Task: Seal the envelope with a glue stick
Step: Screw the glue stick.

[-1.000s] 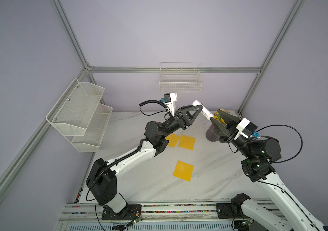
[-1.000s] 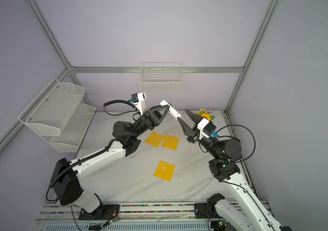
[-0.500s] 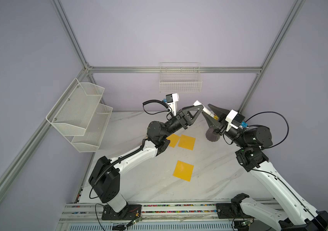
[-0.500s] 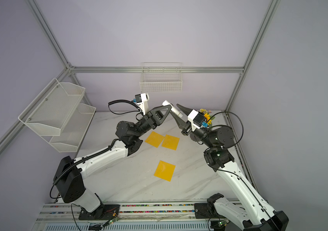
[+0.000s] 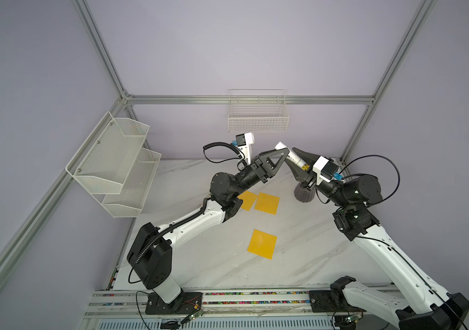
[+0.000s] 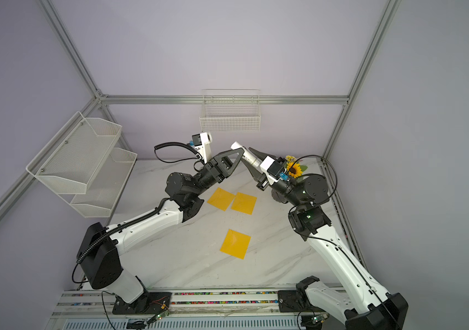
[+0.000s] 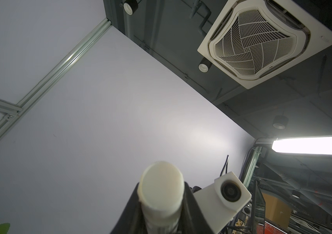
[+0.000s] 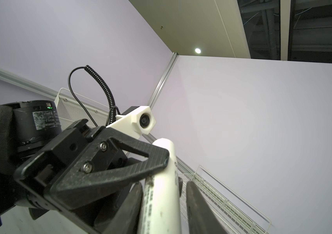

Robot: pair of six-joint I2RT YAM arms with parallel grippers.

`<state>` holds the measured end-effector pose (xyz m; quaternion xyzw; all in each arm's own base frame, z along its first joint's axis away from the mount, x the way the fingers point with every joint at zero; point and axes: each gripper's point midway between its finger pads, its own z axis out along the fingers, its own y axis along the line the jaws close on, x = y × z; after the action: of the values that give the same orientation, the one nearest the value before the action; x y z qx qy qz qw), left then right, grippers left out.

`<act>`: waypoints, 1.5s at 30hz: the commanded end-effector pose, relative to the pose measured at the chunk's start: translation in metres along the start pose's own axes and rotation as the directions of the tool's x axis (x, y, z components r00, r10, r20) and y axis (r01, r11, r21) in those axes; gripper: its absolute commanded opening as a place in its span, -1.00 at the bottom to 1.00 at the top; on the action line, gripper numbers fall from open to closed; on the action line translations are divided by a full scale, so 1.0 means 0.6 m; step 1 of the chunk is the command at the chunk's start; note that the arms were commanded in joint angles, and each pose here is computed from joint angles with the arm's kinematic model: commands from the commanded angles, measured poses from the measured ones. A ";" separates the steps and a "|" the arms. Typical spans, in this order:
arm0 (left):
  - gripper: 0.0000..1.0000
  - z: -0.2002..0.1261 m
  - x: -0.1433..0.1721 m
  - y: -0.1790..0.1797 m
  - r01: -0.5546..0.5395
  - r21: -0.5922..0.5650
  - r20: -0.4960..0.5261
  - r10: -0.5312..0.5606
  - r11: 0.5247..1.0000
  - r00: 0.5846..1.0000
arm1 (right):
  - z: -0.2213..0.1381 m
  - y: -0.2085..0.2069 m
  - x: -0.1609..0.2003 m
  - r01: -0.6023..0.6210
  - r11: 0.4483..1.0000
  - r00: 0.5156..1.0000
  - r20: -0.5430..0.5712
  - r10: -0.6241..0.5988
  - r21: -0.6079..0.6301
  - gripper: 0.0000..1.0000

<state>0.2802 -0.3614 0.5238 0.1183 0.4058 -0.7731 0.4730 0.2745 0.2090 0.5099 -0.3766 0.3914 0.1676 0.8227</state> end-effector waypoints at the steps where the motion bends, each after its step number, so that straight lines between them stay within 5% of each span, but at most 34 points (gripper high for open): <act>1: -1.00 0.010 -0.012 -0.048 -0.005 0.092 0.012 0.004 0.996 1.000 | 0.003 0.000 0.004 0.031 0.999 0.999 -0.036 -0.032 -0.014 -0.23; 6: -1.00 0.010 -0.012 -0.049 -0.009 0.089 0.009 0.008 0.996 1.000 | 0.001 -0.006 0.001 0.046 0.999 0.998 -0.039 -0.046 0.007 -0.36; 12: -1.00 0.007 -0.008 -0.039 0.003 0.075 0.009 -0.004 0.997 1.000 | -0.005 -0.007 -0.008 0.034 0.999 0.999 -0.009 -0.034 0.025 -0.77; 14: -0.87 0.005 -0.007 -0.035 0.009 0.067 0.013 -0.010 0.998 1.000 | -0.007 -0.009 -0.008 0.025 0.999 1.000 -0.003 -0.025 0.036 -0.90; 20: -0.06 -0.003 -0.004 -0.024 0.005 0.039 0.007 -0.005 0.999 1.000 | -0.019 -0.012 -0.003 -0.039 0.997 0.999 -0.010 0.040 0.072 -1.00; 27: 0.04 -0.031 0.024 0.027 -0.095 -0.176 -0.127 0.073 0.980 0.989 | -0.040 -0.012 0.033 -0.235 0.962 0.965 -0.084 0.248 0.143 -1.00; 32: 0.14 -0.094 0.039 0.078 -0.271 -0.429 -0.278 0.159 0.862 0.947 | -0.058 -0.004 0.073 -0.378 0.903 0.900 -0.147 0.409 0.202 -1.00; 36: 0.20 -0.159 0.047 0.121 -0.399 -0.566 -0.404 0.179 0.721 0.897 | -0.070 0.011 0.107 -0.458 0.857 0.837 -0.211 0.505 0.235 -1.00; 41: 0.30 -0.248 0.069 0.174 -0.509 -0.669 -0.556 0.090 0.541 0.826 | -0.081 0.035 0.133 -0.528 0.815 0.771 -0.269 0.578 0.238 -1.00; 45: 0.34 -0.335 0.083 0.222 -0.577 -0.740 -0.624 -0.030 0.346 0.781 | -0.092 0.056 0.155 -0.562 0.792 0.729 -0.311 0.610 0.236 -1.00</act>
<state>0.3177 -0.3045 0.3467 0.1226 0.7799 -0.3757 0.4853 0.2911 0.1861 0.4151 -0.2140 0.6250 0.2997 0.6883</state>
